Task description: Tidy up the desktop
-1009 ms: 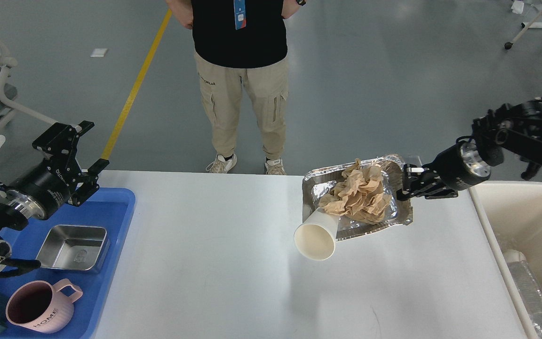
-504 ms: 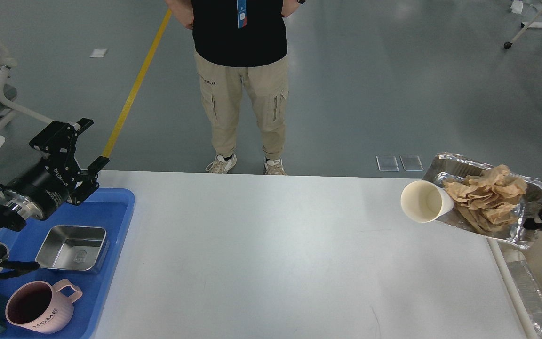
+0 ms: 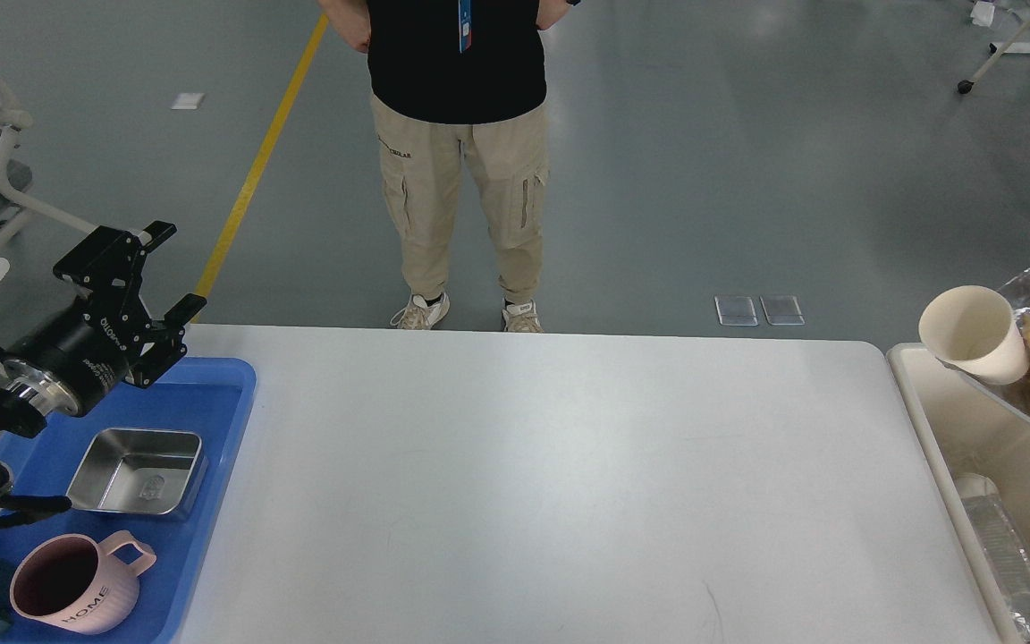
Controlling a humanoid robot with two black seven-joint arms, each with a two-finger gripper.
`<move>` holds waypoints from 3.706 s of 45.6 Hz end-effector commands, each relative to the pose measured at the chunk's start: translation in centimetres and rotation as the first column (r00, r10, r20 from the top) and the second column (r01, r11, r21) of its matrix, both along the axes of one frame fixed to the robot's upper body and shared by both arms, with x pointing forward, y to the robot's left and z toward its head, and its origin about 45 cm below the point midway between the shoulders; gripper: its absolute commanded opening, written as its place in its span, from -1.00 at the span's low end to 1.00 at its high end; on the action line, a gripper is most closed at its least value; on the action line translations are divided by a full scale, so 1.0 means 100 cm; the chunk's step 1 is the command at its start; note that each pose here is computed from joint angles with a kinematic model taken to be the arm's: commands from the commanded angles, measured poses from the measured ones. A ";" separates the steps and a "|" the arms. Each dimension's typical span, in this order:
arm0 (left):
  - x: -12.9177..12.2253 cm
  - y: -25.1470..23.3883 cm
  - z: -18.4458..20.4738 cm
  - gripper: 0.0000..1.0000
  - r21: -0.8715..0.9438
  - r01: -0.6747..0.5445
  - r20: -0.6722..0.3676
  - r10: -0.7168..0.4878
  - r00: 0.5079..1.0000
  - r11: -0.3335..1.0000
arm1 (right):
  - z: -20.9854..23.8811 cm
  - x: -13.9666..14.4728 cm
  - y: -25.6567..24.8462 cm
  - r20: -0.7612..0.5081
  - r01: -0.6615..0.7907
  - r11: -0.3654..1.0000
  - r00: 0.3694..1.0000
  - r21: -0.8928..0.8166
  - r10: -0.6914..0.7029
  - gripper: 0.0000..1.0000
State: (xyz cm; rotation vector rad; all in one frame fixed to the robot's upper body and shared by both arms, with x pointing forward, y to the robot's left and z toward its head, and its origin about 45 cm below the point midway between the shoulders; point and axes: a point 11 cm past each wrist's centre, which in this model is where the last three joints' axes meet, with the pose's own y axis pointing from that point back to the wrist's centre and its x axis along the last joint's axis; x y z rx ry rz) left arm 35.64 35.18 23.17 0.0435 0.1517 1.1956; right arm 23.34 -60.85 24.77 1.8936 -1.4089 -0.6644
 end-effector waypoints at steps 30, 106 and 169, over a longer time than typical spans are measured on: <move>0.002 0.023 0.025 0.94 -0.351 -0.063 -0.031 0.056 0.998 0.934 | -0.015 -0.027 -0.023 0.084 0.281 0.947 0.951 0.154 -0.296 -0.98; -0.025 0.048 0.006 0.94 -0.378 -0.091 -0.054 0.076 0.996 0.921 | -0.038 0.190 0.196 0.394 -0.118 0.958 0.919 0.263 0.006 1.00; 0.012 0.075 -0.014 0.95 -0.423 -0.189 -0.128 0.148 0.981 0.886 | -0.103 0.198 0.338 0.199 0.151 0.533 0.817 0.833 -0.542 1.00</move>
